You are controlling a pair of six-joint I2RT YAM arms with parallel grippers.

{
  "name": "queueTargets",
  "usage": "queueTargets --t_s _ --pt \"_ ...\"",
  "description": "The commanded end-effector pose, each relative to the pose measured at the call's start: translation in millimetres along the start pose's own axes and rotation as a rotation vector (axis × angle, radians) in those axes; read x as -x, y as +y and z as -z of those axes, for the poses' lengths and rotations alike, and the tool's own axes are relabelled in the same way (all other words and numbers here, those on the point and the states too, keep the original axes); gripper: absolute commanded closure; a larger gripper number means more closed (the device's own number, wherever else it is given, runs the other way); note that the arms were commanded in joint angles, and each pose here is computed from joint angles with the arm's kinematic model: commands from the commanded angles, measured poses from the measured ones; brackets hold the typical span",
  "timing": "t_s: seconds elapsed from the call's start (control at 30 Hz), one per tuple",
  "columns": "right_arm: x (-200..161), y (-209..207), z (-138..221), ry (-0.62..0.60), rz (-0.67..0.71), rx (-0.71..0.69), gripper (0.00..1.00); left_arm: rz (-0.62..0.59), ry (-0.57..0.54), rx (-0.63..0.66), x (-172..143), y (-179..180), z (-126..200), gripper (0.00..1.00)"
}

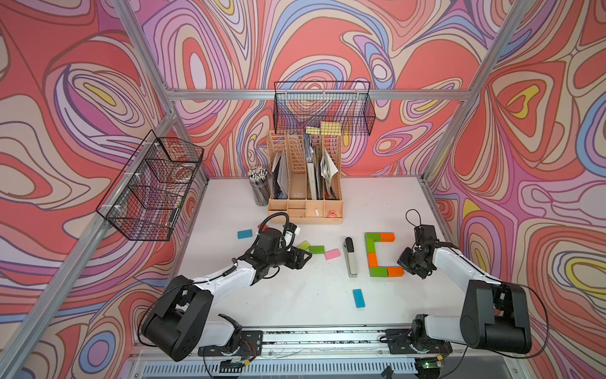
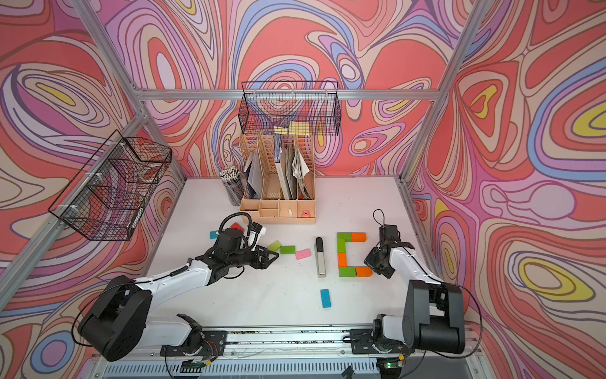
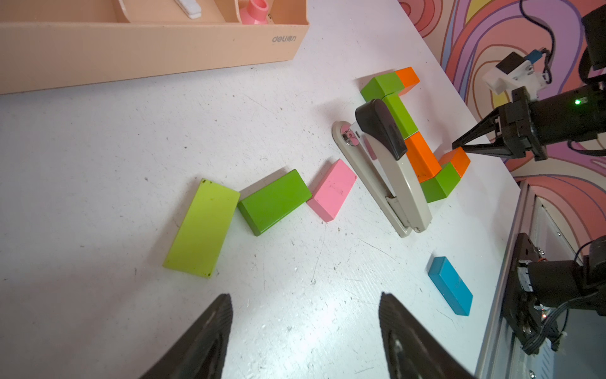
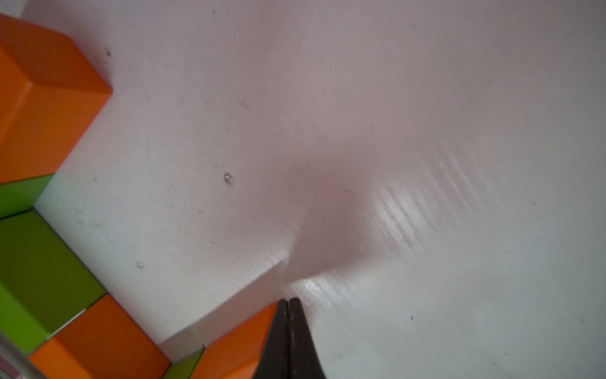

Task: Assemble the letter c with building blocks
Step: Assemble the building block at the center of the board.

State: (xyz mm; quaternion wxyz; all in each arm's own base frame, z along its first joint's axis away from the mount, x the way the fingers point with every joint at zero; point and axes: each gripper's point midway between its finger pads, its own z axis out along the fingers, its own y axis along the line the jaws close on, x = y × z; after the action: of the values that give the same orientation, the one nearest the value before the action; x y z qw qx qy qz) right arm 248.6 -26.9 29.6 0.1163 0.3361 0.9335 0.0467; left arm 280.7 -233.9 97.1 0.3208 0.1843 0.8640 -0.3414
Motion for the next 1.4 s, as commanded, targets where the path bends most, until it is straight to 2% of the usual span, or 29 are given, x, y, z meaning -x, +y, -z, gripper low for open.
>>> queueTargets --t_s 0.0,0.5,0.73,0.83,0.97,1.03,1.1,1.17,1.37 --pt "-3.5 -2.9 -4.4 0.013 0.001 -0.003 1.00 -0.014 -0.003 0.012 3.7 2.5 -0.8 0.27" --pt "-1.7 -7.6 -1.6 -0.008 -0.012 -0.025 1.00 -0.015 -0.002 0.013 3.8 2.6 -0.7 0.27" --pt "28.8 -4.7 27.0 -0.126 0.018 -0.054 1.00 -0.016 -0.004 0.016 4.0 2.5 0.3 0.27" --pt "45.7 13.4 41.5 -0.168 0.063 0.008 1.00 -0.013 -0.008 0.023 4.4 3.6 0.6 0.27" --pt "56.1 54.9 54.9 -0.173 0.182 0.182 1.00 -0.006 -0.006 0.046 6.1 7.3 0.3 0.27" --pt "61.3 69.9 61.7 -0.192 0.233 0.227 0.94 0.006 -0.005 0.105 6.8 17.3 0.9 0.28" --pt "65.5 85.8 68.2 -0.211 0.274 0.276 0.77 0.005 -0.003 0.117 10.3 17.2 3.4 0.28" --pt "66.6 103.7 73.9 -0.222 0.311 0.332 0.66 0.016 -0.028 0.125 14.4 16.8 7.5 0.28" --pt "41.3 165.9 84.4 -0.209 0.514 0.428 0.46 0.077 -0.042 0.269 14.5 38.1 19.2 0.27"
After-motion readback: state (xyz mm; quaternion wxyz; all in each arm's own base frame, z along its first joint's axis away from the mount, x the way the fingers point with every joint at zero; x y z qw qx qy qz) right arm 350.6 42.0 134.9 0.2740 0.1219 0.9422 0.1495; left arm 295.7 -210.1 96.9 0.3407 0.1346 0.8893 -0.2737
